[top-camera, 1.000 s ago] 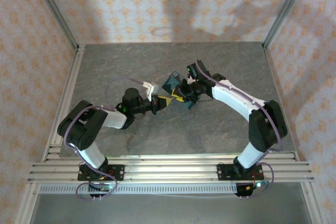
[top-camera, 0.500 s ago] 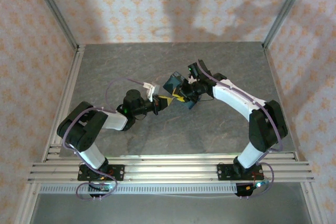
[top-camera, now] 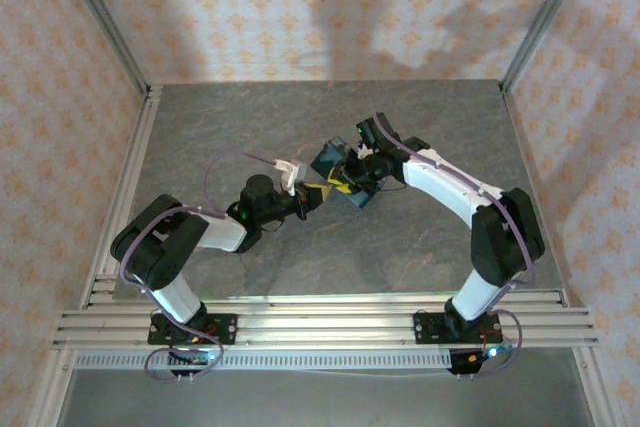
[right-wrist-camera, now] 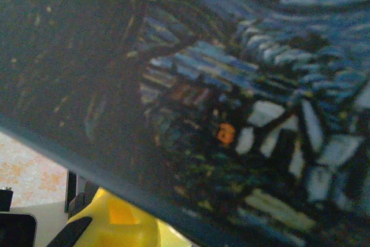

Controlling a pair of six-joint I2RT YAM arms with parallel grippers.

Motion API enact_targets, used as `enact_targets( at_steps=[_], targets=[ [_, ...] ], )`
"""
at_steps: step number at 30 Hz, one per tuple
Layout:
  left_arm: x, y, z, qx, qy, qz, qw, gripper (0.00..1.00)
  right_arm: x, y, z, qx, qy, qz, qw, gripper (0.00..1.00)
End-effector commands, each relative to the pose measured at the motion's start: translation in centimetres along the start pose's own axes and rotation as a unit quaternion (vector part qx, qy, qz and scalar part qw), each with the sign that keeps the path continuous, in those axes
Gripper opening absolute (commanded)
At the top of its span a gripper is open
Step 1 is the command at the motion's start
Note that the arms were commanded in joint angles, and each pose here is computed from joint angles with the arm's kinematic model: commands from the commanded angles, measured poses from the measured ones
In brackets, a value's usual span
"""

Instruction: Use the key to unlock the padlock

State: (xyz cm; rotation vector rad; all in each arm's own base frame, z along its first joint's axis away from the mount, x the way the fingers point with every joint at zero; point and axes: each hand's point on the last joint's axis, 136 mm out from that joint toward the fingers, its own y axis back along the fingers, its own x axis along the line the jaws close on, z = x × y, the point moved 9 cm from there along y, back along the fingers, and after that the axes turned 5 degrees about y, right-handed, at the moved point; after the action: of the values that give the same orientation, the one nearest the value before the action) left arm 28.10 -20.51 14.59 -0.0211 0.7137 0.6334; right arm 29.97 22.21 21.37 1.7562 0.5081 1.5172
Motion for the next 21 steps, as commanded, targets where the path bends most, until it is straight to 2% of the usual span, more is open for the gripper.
enact_targets(
  at_steps=[1, 5, 11, 16, 21],
  targets=[
    [-1.6, -0.1, 2.0, -0.061, 0.001, -0.033, 0.998, 0.00, 1.1, 0.1, -0.6, 0.026, 0.010, 0.020, 0.999, 0.00],
    [-2.2, -0.4, 2.7, -0.088, 0.031, -0.070, 0.993, 0.00, 0.6, -0.4, -0.7, 0.028, 0.005, 0.017, 0.999, 0.00],
    [-3.0, -1.3, 3.0, -0.073, 0.034, -0.094, 0.992, 0.00, 0.1, -1.1, -1.0, 0.025, 0.007, 0.015, 1.000, 0.00],
    [-2.6, -1.8, 0.8, -0.052, 0.015, -0.064, 0.996, 0.00, 0.0, -2.3, -1.5, 0.026, 0.004, 0.019, 0.999, 0.00],
    [-2.4, -1.4, -2.6, -0.016, -0.041, -0.017, 0.999, 0.00, -0.5, -3.6, -2.3, 0.030, -0.004, 0.015, 0.999, 0.00]
  ],
)
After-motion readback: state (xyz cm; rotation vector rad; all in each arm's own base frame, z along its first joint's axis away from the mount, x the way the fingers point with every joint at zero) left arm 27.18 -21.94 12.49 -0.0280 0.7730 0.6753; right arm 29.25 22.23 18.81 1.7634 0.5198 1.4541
